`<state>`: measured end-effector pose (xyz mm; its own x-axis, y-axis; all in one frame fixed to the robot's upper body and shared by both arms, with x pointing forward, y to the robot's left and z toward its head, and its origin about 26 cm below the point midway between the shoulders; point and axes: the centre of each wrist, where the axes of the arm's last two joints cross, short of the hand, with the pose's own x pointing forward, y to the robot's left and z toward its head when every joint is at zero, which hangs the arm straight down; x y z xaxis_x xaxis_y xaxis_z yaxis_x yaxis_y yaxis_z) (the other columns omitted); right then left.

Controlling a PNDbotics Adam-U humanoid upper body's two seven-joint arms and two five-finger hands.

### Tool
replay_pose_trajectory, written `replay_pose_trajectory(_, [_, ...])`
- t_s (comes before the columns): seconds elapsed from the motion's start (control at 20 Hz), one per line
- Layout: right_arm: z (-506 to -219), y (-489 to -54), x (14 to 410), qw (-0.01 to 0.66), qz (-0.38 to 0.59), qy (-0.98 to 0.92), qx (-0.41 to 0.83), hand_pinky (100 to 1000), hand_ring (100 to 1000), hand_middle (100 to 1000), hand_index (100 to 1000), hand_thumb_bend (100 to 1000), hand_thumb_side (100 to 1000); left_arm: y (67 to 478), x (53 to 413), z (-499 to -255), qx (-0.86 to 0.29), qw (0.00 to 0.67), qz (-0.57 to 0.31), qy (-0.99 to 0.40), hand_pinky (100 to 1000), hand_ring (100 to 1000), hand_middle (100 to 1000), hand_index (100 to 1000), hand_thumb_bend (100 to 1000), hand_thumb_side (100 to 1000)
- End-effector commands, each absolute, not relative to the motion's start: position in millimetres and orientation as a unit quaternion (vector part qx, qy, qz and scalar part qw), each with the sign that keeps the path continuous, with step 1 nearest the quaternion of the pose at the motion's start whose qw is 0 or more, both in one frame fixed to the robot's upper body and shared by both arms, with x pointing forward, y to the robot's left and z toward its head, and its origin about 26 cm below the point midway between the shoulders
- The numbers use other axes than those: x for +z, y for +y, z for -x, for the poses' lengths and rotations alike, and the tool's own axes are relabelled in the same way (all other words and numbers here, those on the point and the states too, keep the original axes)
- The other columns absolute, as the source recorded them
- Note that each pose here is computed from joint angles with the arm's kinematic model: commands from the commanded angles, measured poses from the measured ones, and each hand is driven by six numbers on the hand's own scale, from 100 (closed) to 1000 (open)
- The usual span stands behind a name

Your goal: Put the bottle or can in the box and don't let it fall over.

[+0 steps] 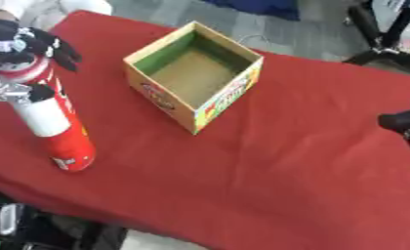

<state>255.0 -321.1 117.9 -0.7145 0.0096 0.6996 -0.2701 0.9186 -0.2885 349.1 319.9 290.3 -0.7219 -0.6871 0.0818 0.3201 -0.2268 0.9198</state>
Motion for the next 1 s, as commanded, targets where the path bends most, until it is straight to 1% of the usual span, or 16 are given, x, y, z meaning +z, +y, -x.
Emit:
replay_pose_trajectory(0.05, [-253.7, -323.3, 125.1, 0.363, -0.067, -0.909, 0.196, 851, 786, 695, 864, 100, 525, 322.9, 277.5, -350.0, -0.781, 0.342, -0.166, -0.495, 576, 761, 847, 845, 367, 829])
replay_pose_trajectory(0.3, [-253.8, -323.4, 125.3, 0.362, -0.067, -0.909, 0.194, 850, 786, 695, 863, 100, 525, 323.1, 274.3, -351.1, -0.792, 0.34, -0.155, -0.482, 565, 746, 862, 842, 379, 735])
replay_pose_trajectory(0.4, [-253.8, -323.4, 125.4, 0.362, -0.068, -0.909, 0.193, 851, 786, 695, 863, 100, 525, 323.1, 274.2, -351.4, -0.797, 0.339, -0.152, -0.475, 546, 708, 839, 839, 383, 697])
replay_pose_trajectory(0.5, [-253.9, -323.4, 125.5, 0.362, -0.068, -0.91, 0.193, 851, 785, 694, 863, 100, 525, 323.2, 273.9, -351.8, -0.801, 0.339, -0.151, -0.469, 550, 712, 851, 838, 392, 698])
replay_pose_trajectory(0.6, [-254.0, -323.4, 125.6, 0.362, -0.068, -0.91, 0.192, 850, 785, 694, 862, 100, 525, 323.4, 273.3, -352.3, -0.804, 0.339, -0.15, -0.465, 524, 699, 868, 837, 402, 706])
replay_pose_trajectory(0.65, [-254.0, -323.4, 125.7, 0.362, -0.068, -0.91, 0.192, 850, 784, 693, 862, 100, 525, 323.5, 273.0, -352.5, -0.805, 0.339, -0.149, -0.463, 490, 672, 874, 839, 409, 713])
replay_pose_trajectory(0.7, [-254.0, -323.5, 125.7, 0.361, -0.068, -0.91, 0.191, 850, 784, 693, 862, 100, 525, 323.4, 272.6, -352.7, -0.806, 0.34, -0.148, -0.462, 434, 623, 877, 839, 413, 710])
replay_pose_trajectory(1.0, [-254.4, -323.5, 126.3, 0.361, -0.069, -0.91, 0.19, 849, 784, 693, 862, 100, 525, 322.9, 271.2, -353.1, -0.812, 0.337, -0.145, -0.455, 404, 584, 911, 843, 430, 684])
